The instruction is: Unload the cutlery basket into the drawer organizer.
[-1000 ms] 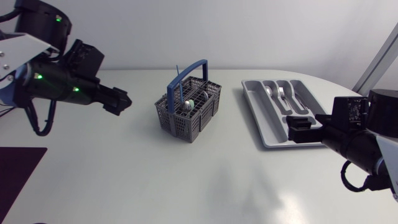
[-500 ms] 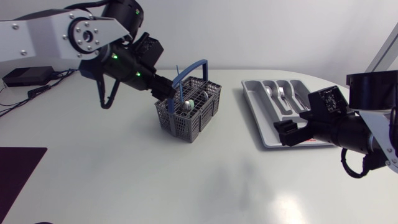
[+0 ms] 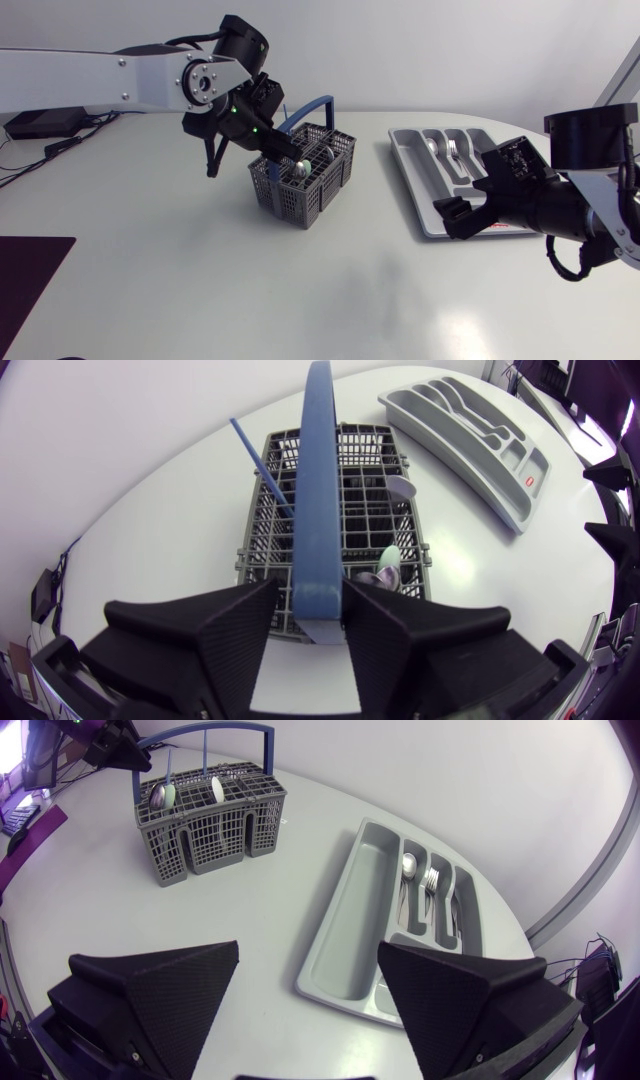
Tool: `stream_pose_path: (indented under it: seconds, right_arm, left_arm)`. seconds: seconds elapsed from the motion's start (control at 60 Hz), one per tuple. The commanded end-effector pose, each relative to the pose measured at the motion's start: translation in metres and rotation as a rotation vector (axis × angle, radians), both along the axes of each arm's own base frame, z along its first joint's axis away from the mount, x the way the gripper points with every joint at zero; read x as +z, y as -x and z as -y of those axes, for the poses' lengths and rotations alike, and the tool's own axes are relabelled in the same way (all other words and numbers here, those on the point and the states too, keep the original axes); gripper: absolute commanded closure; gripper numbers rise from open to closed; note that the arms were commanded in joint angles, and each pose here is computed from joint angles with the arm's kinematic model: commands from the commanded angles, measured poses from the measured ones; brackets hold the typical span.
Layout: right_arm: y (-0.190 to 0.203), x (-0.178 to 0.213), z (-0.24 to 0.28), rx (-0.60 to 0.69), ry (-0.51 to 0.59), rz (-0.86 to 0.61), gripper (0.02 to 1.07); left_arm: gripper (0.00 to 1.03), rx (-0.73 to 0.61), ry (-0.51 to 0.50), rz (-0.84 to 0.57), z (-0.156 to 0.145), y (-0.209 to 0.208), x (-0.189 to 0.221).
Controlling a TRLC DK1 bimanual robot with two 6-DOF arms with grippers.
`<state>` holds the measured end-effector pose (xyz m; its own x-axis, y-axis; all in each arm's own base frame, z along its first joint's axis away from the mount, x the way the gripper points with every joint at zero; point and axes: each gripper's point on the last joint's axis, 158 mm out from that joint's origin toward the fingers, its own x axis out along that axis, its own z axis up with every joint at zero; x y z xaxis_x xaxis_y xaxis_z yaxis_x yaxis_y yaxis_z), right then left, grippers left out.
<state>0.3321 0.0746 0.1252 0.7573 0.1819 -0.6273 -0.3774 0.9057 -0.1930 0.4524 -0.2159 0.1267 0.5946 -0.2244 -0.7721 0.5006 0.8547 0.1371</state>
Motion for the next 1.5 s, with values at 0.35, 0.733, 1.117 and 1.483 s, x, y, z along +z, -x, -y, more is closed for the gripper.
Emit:
stream_pose_path:
  seconds: [0.35,0.733,1.117,1.483]
  right_arm:
    - [0.005,0.005,-0.005,0.04,0.028,0.002,0.07]
    - [0.004,0.004,-0.019,0.084,0.033,-0.001,0.07]
    - [-0.028,-0.005,-0.063,0.169,0.043,-0.056,0.07]
    - [-0.053,-0.025,-0.097,0.219,0.057,-0.11,0.14]
  left_arm:
    - [0.86,-0.07,-0.005,0.006,-0.011,0.022,0.002]
    - [0.86,-0.256,0.129,-0.124,-0.045,0.115,0.005]
    - [0.24,-0.345,0.163,-0.075,-0.053,0.149,0.024]
    - [0.1,-0.234,0.126,-0.026,-0.105,0.163,0.05]
